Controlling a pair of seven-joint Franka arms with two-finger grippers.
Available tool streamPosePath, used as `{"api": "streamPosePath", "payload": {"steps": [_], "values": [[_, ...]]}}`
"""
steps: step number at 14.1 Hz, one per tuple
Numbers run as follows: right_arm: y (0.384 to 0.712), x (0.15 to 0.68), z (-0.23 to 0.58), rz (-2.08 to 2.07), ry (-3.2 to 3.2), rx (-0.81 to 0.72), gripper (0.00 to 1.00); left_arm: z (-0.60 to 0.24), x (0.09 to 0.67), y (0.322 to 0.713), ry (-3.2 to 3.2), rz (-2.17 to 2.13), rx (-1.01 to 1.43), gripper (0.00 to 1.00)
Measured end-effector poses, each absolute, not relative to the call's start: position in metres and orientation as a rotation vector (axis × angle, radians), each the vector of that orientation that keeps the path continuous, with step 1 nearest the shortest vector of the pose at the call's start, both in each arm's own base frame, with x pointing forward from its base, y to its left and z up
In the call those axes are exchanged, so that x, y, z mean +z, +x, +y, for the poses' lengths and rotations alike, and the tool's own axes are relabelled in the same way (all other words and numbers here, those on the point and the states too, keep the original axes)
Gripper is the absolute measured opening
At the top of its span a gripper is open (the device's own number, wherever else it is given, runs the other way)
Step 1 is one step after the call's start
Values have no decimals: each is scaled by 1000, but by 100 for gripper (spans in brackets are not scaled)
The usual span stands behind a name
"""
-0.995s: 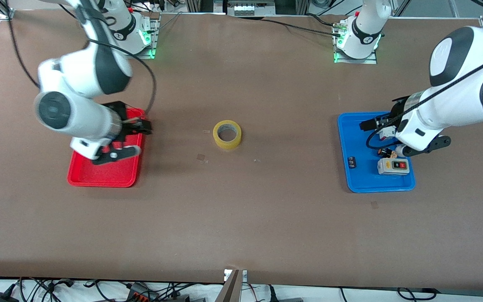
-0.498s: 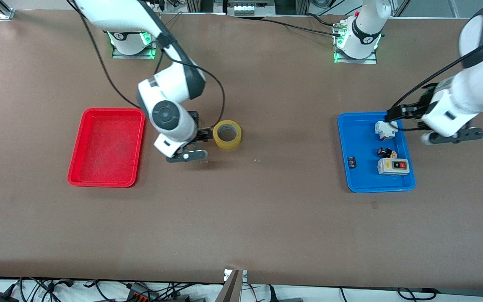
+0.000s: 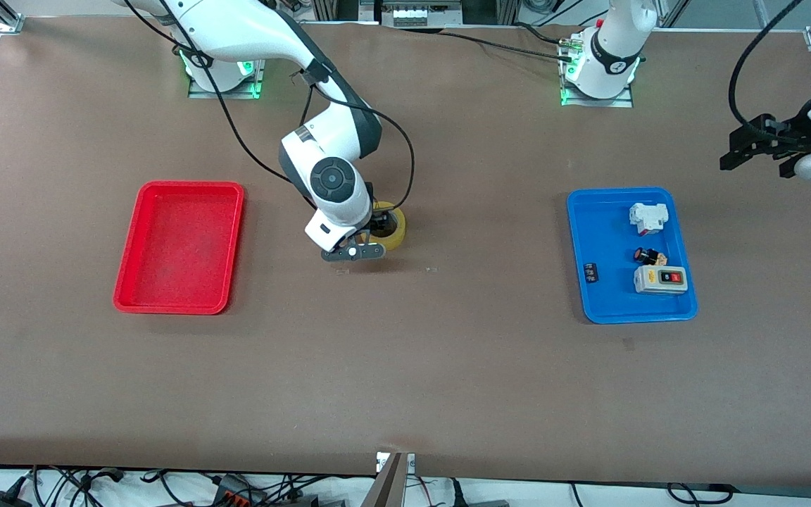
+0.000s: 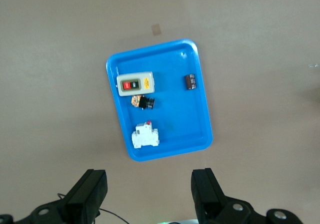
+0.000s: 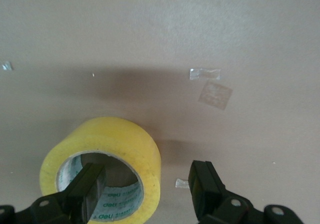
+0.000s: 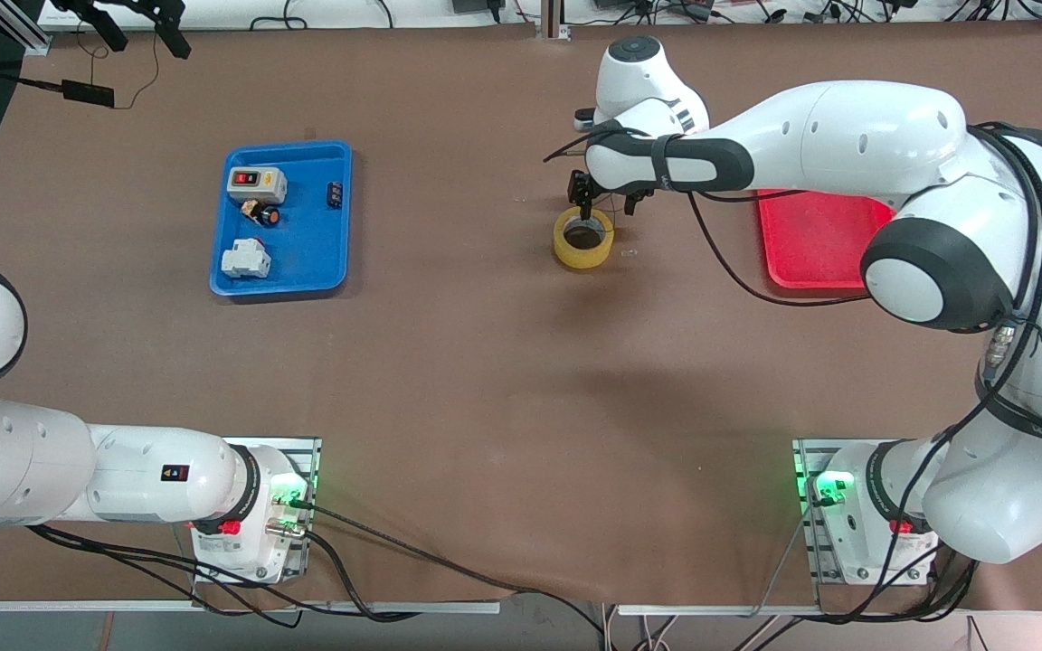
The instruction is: Place and move tape with both arms
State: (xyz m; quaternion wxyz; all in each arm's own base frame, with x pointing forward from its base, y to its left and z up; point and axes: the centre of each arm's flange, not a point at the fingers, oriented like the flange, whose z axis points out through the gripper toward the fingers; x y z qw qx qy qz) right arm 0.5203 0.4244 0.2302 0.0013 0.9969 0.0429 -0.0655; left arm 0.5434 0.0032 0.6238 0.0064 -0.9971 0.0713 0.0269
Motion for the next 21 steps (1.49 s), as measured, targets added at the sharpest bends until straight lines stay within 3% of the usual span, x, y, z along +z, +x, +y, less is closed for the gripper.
{"api": "streamPosePath", "payload": {"steps": [6,8,11,12,17,21], "values": [[513,211,427,147,3103,-252,96,9,628,547,-3120,208,69,100],[510,209,429,156,3099,-257,74,11,625,546,-3121,201,98,100],[510,209,429,155,3093,-266,28,16,624,546,-3122,190,95,100],[511,211,428,150,3094,-264,22,16,624,546,-3122,192,94,100],[545,266,387,25,3096,-271,21,15,621,548,-3121,200,102,100],[610,321,229,-112,3116,-318,21,16,619,550,-3121,200,105,100]]}}
